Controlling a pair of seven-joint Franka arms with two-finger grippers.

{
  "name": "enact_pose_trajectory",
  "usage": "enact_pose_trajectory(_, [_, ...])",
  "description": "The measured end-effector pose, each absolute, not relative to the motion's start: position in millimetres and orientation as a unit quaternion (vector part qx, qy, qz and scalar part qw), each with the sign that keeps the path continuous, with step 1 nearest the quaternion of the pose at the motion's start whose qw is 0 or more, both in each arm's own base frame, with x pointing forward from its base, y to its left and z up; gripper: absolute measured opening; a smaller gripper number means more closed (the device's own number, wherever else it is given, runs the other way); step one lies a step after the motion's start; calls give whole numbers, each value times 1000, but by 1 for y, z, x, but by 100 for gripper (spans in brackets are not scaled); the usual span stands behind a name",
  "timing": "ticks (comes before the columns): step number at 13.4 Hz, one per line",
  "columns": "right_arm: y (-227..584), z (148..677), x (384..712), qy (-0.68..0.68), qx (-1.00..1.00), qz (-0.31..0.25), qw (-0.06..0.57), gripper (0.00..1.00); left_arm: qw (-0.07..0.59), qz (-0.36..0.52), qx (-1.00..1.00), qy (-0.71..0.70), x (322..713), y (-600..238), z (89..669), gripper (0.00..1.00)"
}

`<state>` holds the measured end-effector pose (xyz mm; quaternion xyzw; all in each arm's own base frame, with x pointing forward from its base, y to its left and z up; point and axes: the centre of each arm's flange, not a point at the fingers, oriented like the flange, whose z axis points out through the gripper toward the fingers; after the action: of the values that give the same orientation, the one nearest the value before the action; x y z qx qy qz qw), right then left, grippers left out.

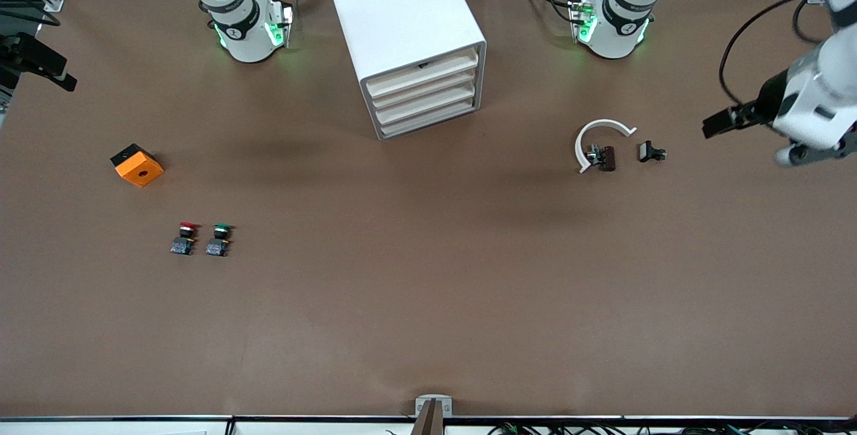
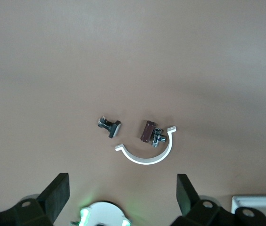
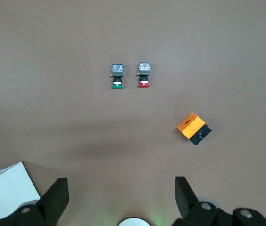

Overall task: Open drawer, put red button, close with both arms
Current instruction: 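Reach the left gripper to the drawer while the right gripper reaches the red button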

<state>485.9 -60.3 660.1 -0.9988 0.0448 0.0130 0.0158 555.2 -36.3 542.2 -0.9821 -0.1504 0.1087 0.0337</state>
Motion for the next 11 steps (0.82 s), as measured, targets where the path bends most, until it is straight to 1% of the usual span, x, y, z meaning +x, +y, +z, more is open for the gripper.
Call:
enact_pose_trajectory(2, [-63, 643, 497, 44, -999, 28, 17, 100, 39, 134, -971, -196, 575, -42, 496, 100])
enact_pose_trajectory(4, [-66, 614, 516, 42, -998, 50, 17, 100, 43, 164, -962, -215, 591, -47, 445, 100])
enact_pose_trajectory(6, [-72, 585, 539, 44, -997, 60, 12, 100, 46, 197, -952, -231, 601, -57, 397, 100])
enact_pose_trajectory(8, [-84, 557, 557, 51, -996, 75, 12, 100, 53, 226, -933, -274, 606, -86, 357, 100])
enact_pose_trajectory(11, [-91, 534, 579, 52, -997, 57, 10, 100, 48, 259, -883, -389, 607, -142, 302, 100])
